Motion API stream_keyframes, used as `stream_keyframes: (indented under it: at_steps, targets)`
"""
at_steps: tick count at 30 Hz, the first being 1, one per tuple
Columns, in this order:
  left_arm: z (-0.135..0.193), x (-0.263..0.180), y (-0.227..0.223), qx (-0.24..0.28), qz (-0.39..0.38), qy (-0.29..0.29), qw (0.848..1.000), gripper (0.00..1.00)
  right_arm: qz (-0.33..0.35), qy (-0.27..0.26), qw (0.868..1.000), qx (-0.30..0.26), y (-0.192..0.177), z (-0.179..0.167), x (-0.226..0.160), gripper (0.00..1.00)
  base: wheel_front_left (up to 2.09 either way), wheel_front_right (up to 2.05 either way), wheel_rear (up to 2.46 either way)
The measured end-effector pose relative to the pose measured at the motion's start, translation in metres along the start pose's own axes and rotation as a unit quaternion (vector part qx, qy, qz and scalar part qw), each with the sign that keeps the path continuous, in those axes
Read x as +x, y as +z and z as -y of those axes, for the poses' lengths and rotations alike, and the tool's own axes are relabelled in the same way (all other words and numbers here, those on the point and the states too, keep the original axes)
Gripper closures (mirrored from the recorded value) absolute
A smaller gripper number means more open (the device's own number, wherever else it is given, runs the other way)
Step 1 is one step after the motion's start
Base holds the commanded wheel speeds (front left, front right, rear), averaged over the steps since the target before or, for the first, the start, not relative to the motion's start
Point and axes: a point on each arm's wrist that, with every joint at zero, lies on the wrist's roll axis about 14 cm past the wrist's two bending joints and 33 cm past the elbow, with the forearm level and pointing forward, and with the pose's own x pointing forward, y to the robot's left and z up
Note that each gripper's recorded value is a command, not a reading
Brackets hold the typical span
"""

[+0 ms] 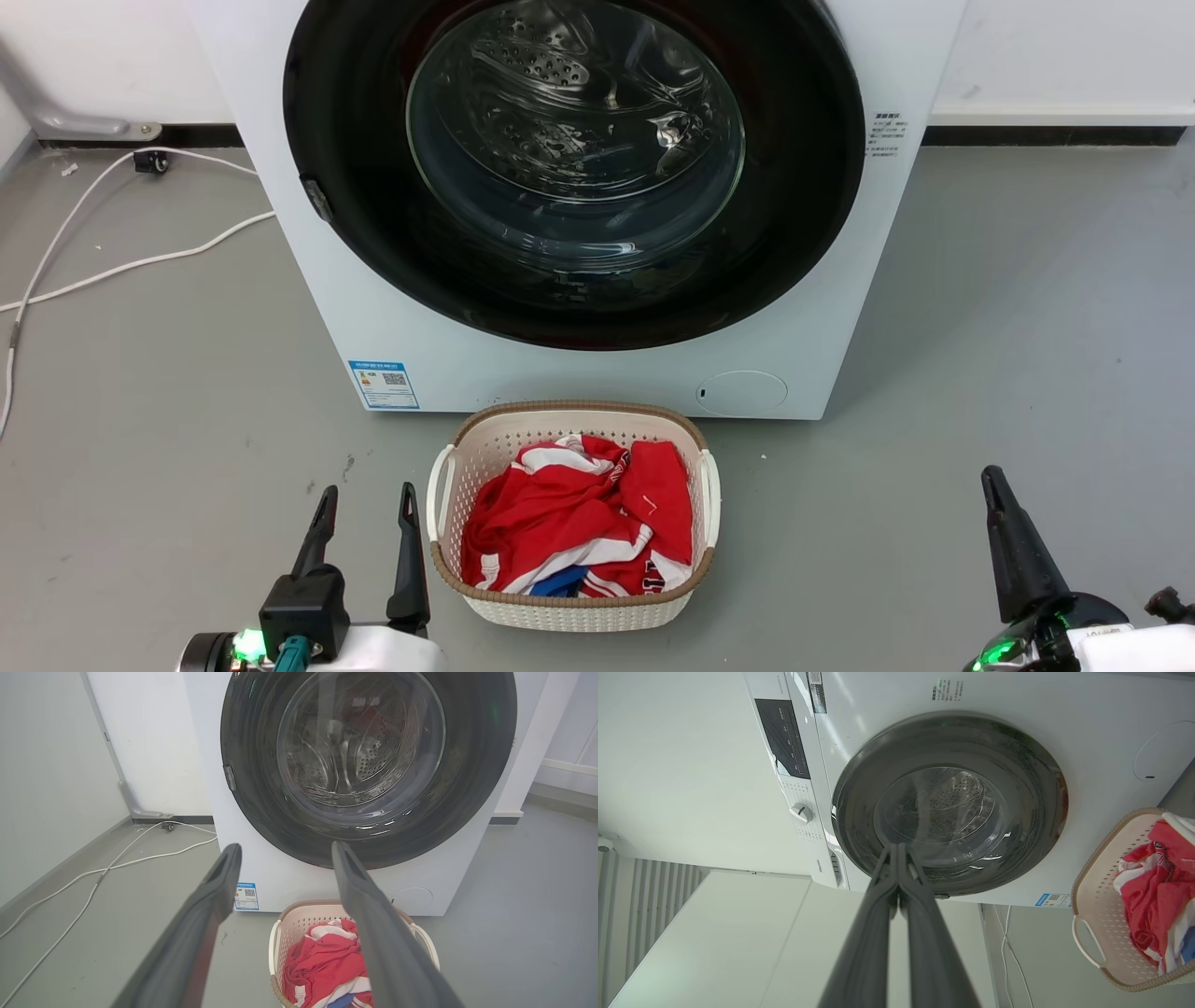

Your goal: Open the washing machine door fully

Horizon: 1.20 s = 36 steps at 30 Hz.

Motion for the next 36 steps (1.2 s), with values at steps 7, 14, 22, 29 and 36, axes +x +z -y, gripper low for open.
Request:
stream_keyframes:
  at_steps: [7, 14, 22, 29, 36]
  targets:
    - [-0.001, 0.0, 0.0, 0.001, 0.0, 0.003, 1.0, 0.0, -0.011, -0.009, 1.0, 0.001, -0.003, 0.006, -0.002, 1.0, 0.0, 0.0, 0.0]
    - [-0.001, 0.001, -0.001, 0.001, -0.001, 0.004, 1.0, 0.0, -0.005, -0.014, 1.0, -0.003, 0.0, 0.009, -0.002, 1.0, 0.0, 0.0, 0.0]
    - [0.001, 0.005, 0.0, 0.006, 0.002, 0.001, 1.0, 0.0, 0.024, -0.001, 1.0, -0.012, 0.022, 0.002, 0.014, 1.0, 0.0, 0.0, 0.0]
    - [0.001, 0.019, 0.003, 0.012, 0.007, 0.001, 1.0, 0.0, 0.049, 0.025, 0.998, -0.032, 0.055, -0.016, 0.054, 1.0, 0.0, 0.0, 0.0]
    - [-0.001, 0.041, 0.001, 0.019, 0.01, 0.003, 1.0, 0.0, 0.044, 0.042, 0.997, -0.04, 0.075, -0.027, 0.108, 1.0, 0.0, 0.0, 0.0]
